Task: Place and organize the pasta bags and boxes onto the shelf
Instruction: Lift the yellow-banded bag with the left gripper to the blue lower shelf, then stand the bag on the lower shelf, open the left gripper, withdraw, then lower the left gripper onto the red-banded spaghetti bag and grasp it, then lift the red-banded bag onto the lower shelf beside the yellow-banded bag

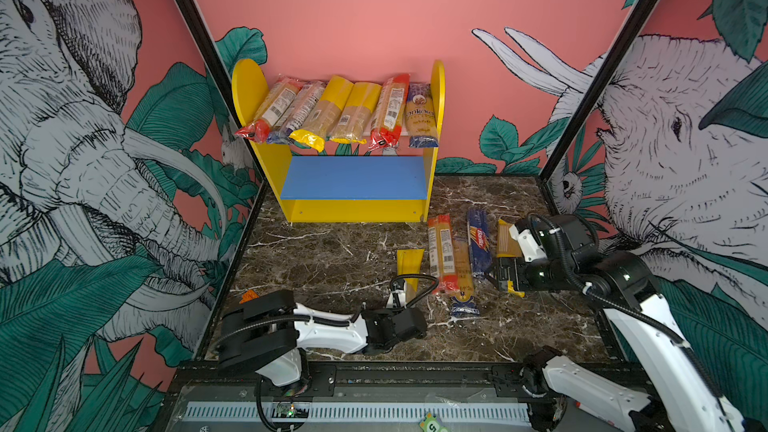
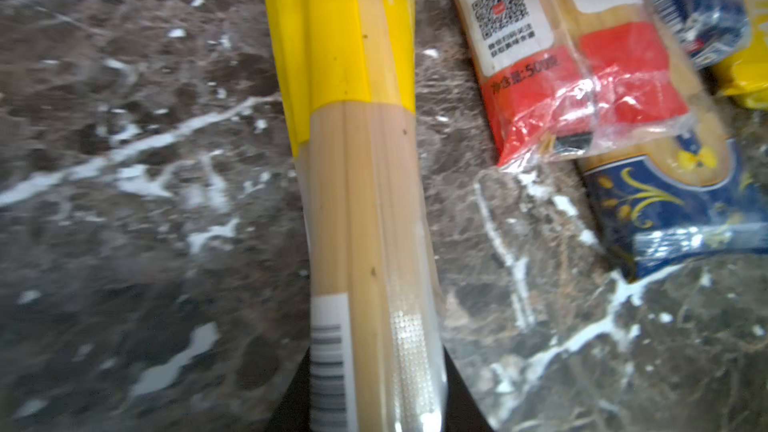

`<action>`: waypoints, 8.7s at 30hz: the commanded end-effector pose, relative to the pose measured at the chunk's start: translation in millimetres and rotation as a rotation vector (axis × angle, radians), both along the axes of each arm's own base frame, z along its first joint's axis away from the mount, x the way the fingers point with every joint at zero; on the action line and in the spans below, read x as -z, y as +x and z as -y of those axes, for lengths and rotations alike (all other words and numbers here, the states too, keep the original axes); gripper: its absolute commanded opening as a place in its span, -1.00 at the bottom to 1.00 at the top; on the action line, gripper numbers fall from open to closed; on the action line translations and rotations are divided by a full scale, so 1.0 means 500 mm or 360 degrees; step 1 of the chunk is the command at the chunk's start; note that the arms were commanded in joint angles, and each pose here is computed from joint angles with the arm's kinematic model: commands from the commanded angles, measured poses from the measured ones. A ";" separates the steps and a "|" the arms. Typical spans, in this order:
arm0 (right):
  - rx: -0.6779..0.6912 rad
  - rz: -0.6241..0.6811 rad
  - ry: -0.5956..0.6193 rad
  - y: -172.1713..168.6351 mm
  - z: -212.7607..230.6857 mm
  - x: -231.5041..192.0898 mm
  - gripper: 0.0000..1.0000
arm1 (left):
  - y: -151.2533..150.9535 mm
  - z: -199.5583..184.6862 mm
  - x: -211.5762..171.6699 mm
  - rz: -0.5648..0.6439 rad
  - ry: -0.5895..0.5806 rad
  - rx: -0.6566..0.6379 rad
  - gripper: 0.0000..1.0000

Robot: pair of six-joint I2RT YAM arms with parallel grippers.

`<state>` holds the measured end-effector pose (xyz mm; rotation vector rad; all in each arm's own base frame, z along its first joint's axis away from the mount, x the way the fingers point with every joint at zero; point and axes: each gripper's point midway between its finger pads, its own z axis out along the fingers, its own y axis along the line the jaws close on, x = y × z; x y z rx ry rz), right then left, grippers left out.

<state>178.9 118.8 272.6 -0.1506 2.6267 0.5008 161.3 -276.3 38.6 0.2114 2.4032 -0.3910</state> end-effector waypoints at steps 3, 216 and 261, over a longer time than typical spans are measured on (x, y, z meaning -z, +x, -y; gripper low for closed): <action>-0.0006 0.0092 0.0138 0.044 -0.040 -0.044 0.98 | 0.032 -0.101 -0.042 0.0153 0.0067 -0.0063 -1.00; 0.0222 0.0080 -0.0178 -0.075 0.097 0.026 0.97 | 0.184 0.218 0.051 -0.0260 0.0191 0.0371 0.34; -0.0131 0.0122 0.0096 0.183 -0.154 -0.021 0.98 | 0.267 -0.259 -0.427 0.0583 0.0301 -0.0201 -1.00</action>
